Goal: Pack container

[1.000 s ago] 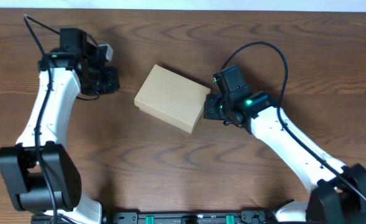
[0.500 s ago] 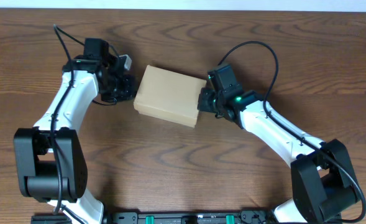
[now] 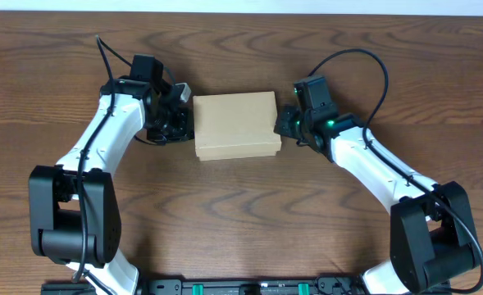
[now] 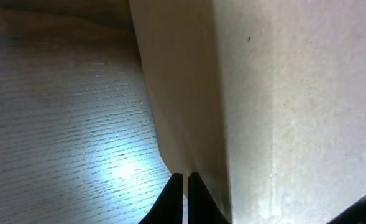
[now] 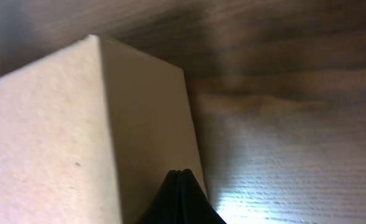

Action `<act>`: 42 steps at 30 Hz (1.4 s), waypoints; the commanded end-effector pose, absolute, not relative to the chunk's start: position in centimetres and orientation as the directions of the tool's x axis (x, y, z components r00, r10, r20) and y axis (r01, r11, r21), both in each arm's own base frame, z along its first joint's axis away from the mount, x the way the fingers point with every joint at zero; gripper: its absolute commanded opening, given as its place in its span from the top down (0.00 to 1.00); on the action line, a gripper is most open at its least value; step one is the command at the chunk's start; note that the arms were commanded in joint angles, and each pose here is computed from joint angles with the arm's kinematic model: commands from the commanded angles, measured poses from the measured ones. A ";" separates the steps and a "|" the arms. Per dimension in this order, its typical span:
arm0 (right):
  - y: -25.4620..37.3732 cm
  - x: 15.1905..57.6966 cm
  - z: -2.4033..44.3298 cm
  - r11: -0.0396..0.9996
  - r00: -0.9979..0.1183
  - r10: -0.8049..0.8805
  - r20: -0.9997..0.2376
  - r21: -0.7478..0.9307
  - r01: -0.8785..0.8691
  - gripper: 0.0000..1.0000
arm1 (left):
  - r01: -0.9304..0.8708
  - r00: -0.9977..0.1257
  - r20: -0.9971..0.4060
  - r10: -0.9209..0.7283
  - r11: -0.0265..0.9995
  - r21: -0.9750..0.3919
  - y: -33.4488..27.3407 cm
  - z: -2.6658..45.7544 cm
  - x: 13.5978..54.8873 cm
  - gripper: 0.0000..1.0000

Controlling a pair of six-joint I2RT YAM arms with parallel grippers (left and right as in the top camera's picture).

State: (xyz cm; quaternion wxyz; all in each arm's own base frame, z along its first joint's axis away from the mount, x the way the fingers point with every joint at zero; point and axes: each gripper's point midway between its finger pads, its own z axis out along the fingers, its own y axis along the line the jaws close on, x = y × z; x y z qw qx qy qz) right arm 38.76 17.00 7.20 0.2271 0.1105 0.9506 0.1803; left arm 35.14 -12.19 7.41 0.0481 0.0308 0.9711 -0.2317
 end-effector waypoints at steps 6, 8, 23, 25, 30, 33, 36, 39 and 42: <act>13.8 37.7 15.0 0.947 -0.870 0.180 -0.459 0.320 0.028 0.99 | 0.051 -0.980 -0.197 -0.020 0.934 -0.352 -7.9 14.1 34.6 0.94; 13.2 36.3 17.8 0.953 -0.861 0.146 -0.487 0.302 -0.009 0.99 | 0.083 -0.972 -0.236 0.001 0.938 -0.336 -7.6 16.5 33.3 0.94; 9.7 17.0 22.5 0.945 -0.772 0.064 -0.633 0.288 -0.157 0.99 | 0.192 -0.830 -0.556 -0.041 0.915 -0.354 -7.7 23.2 16.7 0.94; 9.4 15.6 20.3 0.934 -0.786 0.104 -0.610 0.331 -0.133 0.99 | 0.166 -0.828 -0.555 -0.082 0.909 -0.382 -7.7 21.6 15.5 0.94; 10.0 13.2 16.8 0.886 -0.825 0.164 -0.540 0.448 -0.117 0.99 | 0.131 -0.841 -0.523 -0.141 0.884 -0.449 -8.2 18.5 13.5 0.90; 10.5 12.9 17.2 0.867 -0.823 0.165 -0.544 0.478 -0.142 0.62 | 0.078 -0.841 -0.503 -0.200 0.875 -0.477 -8.1 18.3 13.6 0.02; 10.8 12.7 17.3 0.857 -0.829 0.159 -0.536 0.491 -0.153 0.01 | 0.017 -0.843 -0.468 -0.265 0.858 -0.514 -8.1 18.4 13.7 0.05; 11.5 11.7 17.0 0.837 -0.860 0.131 -0.493 0.519 -0.170 0.01 | -0.052 -0.854 -0.415 -0.314 0.845 -0.533 -7.9 17.9 13.2 0.05; 12.1 11.2 17.2 0.808 -0.879 0.159 -0.449 0.571 -0.146 0.01 | -0.055 -0.857 -0.411 -0.313 0.847 -0.529 -7.9 17.8 13.0 0.05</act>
